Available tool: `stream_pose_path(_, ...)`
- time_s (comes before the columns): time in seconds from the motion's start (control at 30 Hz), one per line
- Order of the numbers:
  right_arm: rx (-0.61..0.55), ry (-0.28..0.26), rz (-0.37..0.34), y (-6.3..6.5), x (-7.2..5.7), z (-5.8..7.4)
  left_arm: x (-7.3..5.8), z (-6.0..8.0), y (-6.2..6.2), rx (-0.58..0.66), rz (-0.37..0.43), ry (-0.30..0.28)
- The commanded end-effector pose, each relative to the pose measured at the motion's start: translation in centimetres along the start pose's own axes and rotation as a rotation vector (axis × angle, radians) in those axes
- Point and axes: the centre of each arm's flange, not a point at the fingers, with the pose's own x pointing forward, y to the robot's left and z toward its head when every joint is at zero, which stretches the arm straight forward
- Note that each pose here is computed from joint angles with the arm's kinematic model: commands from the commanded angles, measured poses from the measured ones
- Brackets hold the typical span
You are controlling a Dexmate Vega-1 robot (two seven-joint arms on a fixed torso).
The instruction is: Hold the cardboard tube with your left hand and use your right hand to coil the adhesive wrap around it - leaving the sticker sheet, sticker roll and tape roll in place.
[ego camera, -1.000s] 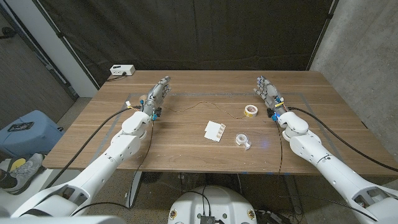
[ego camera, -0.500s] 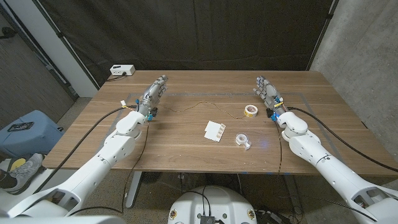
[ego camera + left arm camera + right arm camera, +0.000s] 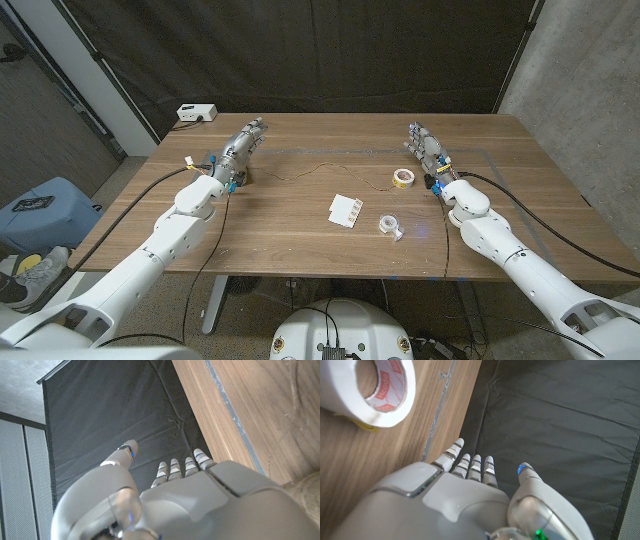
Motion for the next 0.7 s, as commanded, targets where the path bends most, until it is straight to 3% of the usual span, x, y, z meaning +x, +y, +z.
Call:
stream_pose_path(0.03, 0.001, -0.005, -0.007, 0.9, 0.0, -0.1, 0.1, 1.7, 1.5, 0.085, -0.071, 0.000)
stream_pose_path(0.7, 0.006, -0.008, -0.041, 1.5, -0.2, -0.4, 0.0, 3.6, 3.3, 0.179, -0.159, 0.014)
